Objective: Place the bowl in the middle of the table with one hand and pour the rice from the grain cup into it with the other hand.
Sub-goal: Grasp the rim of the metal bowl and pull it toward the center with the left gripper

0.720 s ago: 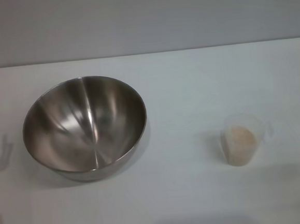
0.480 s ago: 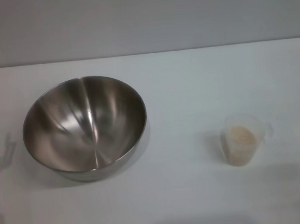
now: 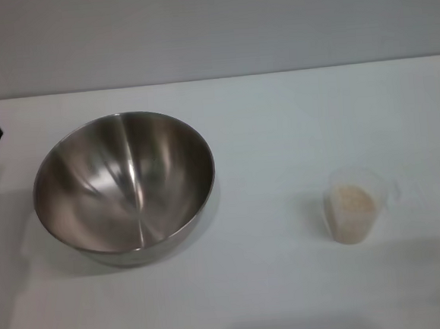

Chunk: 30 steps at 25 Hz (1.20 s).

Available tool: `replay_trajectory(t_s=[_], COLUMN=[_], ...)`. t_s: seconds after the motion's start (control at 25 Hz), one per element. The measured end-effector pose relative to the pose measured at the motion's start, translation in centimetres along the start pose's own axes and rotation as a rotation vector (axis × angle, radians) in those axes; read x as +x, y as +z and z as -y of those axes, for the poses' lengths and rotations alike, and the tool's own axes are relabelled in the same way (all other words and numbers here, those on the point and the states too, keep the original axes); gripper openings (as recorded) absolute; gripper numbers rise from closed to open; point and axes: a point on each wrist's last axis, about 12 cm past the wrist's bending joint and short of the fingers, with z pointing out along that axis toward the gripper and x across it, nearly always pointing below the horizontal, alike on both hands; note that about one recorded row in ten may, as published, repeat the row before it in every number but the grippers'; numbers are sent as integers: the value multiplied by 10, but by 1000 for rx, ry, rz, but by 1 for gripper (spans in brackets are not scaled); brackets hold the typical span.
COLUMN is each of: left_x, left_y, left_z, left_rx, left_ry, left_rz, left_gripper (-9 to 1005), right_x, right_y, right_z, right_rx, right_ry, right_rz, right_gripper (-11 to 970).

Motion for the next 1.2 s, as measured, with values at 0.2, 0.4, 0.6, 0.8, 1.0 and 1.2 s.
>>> replay_trajectory(t_s=[0.2, 0.4, 0.6, 0.8, 1.0, 1.2], left_x=[-43, -79, -108, -132, -131, -119], left_y=[31, 49, 60, 63, 59, 53], left_z=[3, 5, 1, 2, 4, 12], left_rx=[48, 72, 113, 181, 206, 247], left_ry=[37, 34, -22, -47, -36, -14], left_rz=[-93, -258, -440, -586, -630, -677], left_gripper=[834, 834, 834, 834, 834, 837], right_x=[0, 1, 1, 3, 4, 4], right_y=[1, 4, 7, 10, 11, 11], right_z=[1, 1, -1, -2, -3, -3], right_rx=[1, 0, -4, -8, -9, -8], right_ry=[-2, -2, 2, 6, 8, 10], right_rz=[2, 6, 8, 6, 5, 3], right_gripper=[838, 839, 839, 839, 838, 839])
